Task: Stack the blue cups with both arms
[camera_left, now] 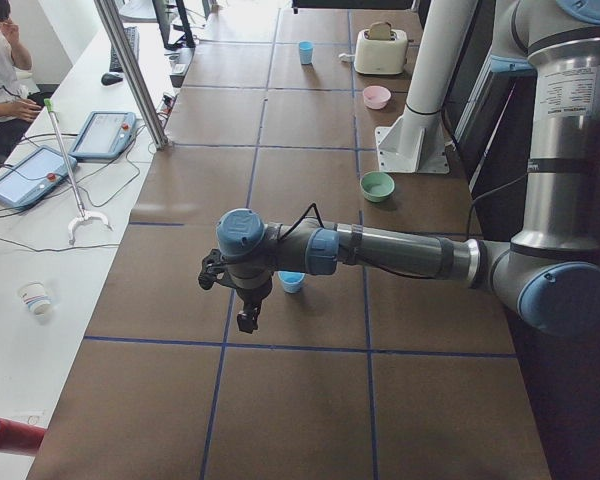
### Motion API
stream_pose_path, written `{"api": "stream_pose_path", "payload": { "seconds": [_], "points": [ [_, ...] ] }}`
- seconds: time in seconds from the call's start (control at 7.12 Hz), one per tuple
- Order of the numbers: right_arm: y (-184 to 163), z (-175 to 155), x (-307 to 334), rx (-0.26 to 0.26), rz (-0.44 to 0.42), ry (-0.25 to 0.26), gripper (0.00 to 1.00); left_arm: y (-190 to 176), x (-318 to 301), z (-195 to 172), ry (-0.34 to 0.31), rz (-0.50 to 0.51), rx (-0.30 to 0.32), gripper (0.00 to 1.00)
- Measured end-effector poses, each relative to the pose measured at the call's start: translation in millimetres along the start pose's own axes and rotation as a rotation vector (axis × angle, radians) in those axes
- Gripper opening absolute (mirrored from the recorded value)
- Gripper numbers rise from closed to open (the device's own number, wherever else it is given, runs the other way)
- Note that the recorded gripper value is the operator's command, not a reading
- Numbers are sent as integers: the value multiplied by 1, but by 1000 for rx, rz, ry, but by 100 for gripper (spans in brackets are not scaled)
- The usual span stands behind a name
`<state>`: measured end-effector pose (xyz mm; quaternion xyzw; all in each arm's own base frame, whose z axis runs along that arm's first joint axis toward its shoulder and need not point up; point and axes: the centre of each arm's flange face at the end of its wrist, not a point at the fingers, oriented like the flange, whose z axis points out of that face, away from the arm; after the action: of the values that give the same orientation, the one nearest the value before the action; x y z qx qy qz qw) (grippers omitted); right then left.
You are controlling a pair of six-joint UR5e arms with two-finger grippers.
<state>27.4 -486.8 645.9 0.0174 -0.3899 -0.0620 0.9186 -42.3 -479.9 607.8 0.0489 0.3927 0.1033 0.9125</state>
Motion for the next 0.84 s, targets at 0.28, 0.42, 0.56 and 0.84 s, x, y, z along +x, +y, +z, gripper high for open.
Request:
{"api": "stream_pose_path", "payload": {
  "seconds": [0.28, 0.42, 0.56, 0.84],
  "points": [
    [3, 1, 1, 13, -11, -3, 100, 16, -3, 6, -3, 6, 7, 100],
    [3, 1, -1, 16, -13, -13, 100, 19, 0, 13, -2, 9, 0, 100],
    [3, 1, -3, 18, -15, -26, 100, 15, 18, 32, 5, -7, -23, 100],
    [2, 2, -5, 24, -26, -38, 100, -1, 78, 80, 27, -99, -29, 100]
  ]
}}
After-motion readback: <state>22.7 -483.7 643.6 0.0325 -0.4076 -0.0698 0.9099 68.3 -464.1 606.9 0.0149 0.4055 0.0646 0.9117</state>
